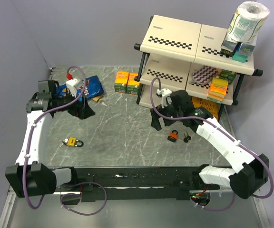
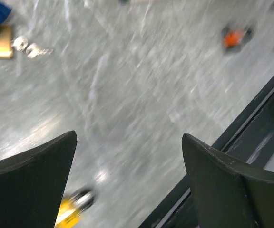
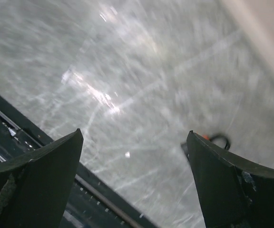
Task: Lock with the key
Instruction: Place the lock at the center of the board, then pick up the lock from the center of the board.
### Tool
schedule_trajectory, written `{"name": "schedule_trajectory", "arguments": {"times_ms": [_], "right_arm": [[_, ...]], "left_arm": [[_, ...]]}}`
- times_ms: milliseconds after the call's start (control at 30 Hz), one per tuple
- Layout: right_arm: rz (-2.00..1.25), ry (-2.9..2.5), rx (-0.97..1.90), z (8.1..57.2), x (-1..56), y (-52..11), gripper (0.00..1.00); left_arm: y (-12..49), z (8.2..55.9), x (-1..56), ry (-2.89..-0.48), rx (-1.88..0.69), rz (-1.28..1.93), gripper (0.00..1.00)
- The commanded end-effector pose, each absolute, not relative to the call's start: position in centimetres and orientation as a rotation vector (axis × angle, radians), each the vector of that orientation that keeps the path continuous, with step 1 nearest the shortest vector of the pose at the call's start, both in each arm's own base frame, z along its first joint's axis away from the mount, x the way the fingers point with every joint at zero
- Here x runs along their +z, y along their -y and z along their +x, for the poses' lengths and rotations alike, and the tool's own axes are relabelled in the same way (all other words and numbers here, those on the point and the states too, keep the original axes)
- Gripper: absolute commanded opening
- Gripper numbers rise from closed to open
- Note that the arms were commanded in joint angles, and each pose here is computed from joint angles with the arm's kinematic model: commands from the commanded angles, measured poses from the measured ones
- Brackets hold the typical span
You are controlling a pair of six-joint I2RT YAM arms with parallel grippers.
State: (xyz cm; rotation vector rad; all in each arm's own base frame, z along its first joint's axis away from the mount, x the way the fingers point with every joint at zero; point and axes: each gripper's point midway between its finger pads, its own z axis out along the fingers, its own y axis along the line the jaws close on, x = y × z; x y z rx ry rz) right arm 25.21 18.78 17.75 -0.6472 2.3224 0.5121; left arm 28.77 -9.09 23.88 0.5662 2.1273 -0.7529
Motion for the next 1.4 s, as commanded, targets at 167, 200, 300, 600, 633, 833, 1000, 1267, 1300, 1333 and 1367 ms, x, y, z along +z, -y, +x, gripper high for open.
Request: {"name": "schedule_trajectory", "arguments": {"times_ms": [167,200,300,600,633,833,1000,1267,1300,1333,1367], "right_arm": [[-0.844,-1.908,0.412,28.5,27.1,-20.5,1.0],[-0.841,-1.901,0.41,28.7,27.2,-20.4,1.0],[-0.906,-1.852,0.471,28.2,27.9,-21.5,1.0],[-1.031,-1.904,0.628,26.0,27.4,-23.1,1.0],[-1.034,-1.902,0.639,25.9,27.5,-23.2,1.0],[-1.035,-1.945,0.649,25.9,26.8,-23.3,1.0],[-1.02,-1.998,0.663,26.1,26.0,-22.9,1.0],[-0.974,-2.036,0.66,26.8,25.6,-22.6,1.0],[-0.972,-2.038,0.661,26.8,25.6,-22.6,1.0],[-0.974,-2.035,0.666,26.8,25.6,-22.7,1.0],[-0.976,-2.034,0.665,26.7,25.6,-22.6,1.0]], "left_arm": [[0.5,22.9,16.2,-2.15,-0.262,1.477,0.96],[-0.3,22.7,15.4,-2.109,-0.204,1.586,0.96],[-2.2,22.0,12.6,-2.061,-0.081,1.77,0.96],[-3.6,23.1,7.3,-2.047,-0.117,1.936,0.99],[-3.8,23.4,7.1,-2.047,-0.115,1.949,0.99],[-4.1,25.0,5.7,-2.015,-0.136,1.995,0.98],[-3.7,24.7,4.1,-2.016,-0.193,2.016,0.95],[-3.3,24.3,1.5,-2.025,-0.2,1.986,0.89],[-3.2,24.2,1.4,-2.022,-0.203,1.988,0.88],[-3.1,24.0,1.2,-2.021,-0.21,1.991,0.84],[-3.0,24.0,1.1,-2.012,-0.214,1.99,0.83]]}}
